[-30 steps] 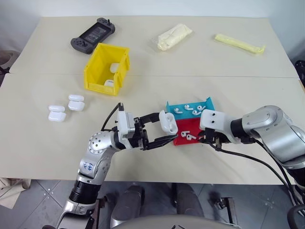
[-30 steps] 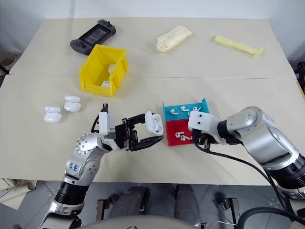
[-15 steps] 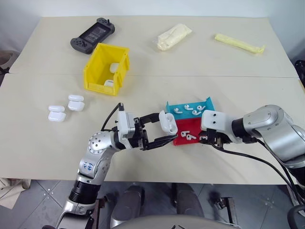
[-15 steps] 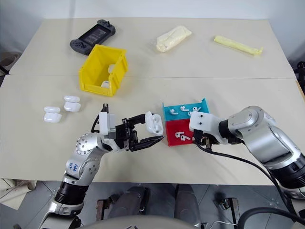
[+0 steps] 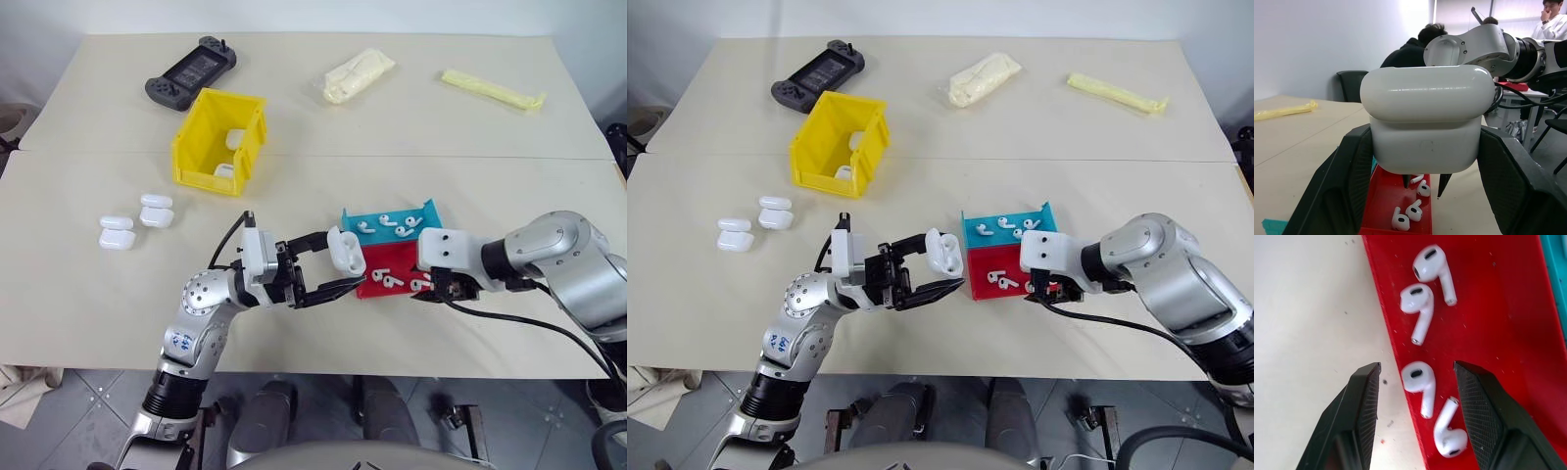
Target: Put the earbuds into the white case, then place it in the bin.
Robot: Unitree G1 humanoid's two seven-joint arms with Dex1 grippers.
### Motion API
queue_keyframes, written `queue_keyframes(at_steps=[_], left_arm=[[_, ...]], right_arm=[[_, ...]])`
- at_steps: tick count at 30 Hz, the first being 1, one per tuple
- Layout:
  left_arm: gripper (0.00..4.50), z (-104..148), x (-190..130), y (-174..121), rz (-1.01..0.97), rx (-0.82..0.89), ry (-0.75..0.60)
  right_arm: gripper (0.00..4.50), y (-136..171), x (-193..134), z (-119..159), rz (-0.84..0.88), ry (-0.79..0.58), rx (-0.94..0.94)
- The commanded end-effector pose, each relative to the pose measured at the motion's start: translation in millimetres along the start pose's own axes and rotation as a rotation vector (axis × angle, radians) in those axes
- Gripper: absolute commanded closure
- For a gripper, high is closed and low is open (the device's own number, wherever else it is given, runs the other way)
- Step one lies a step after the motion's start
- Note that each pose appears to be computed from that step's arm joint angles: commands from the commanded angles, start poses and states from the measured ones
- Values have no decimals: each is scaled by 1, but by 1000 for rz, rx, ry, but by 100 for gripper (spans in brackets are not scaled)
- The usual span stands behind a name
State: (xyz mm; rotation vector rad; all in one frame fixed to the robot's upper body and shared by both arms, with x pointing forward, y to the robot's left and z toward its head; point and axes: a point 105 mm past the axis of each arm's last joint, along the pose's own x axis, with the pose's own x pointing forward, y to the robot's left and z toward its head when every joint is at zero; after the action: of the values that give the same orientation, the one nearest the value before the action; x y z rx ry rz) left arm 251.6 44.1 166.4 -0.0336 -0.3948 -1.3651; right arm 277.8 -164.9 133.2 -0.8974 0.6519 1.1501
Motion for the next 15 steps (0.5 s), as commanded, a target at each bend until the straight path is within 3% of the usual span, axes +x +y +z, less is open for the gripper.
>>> queue_keyframes(at_steps=[1, 6, 10, 13, 15], left_arm=[[172, 9, 2, -3, -8, 28, -31], [172, 10, 2, -2, -6, 30, -31], [172, 10, 2, -2, -5, 31, -30], [172, 10, 1, -2, -4, 32, -29], [172, 10, 1, -1, -3, 32, -29]], right_arm=[[202, 0, 0, 0, -1, 14, -22], [202, -1, 2, -2, -3, 21, -26], [287, 0, 4, -2, 0, 21, -28], [389, 0, 4, -2, 1, 21, -28], [401, 0, 4, -2, 2, 20, -28]])
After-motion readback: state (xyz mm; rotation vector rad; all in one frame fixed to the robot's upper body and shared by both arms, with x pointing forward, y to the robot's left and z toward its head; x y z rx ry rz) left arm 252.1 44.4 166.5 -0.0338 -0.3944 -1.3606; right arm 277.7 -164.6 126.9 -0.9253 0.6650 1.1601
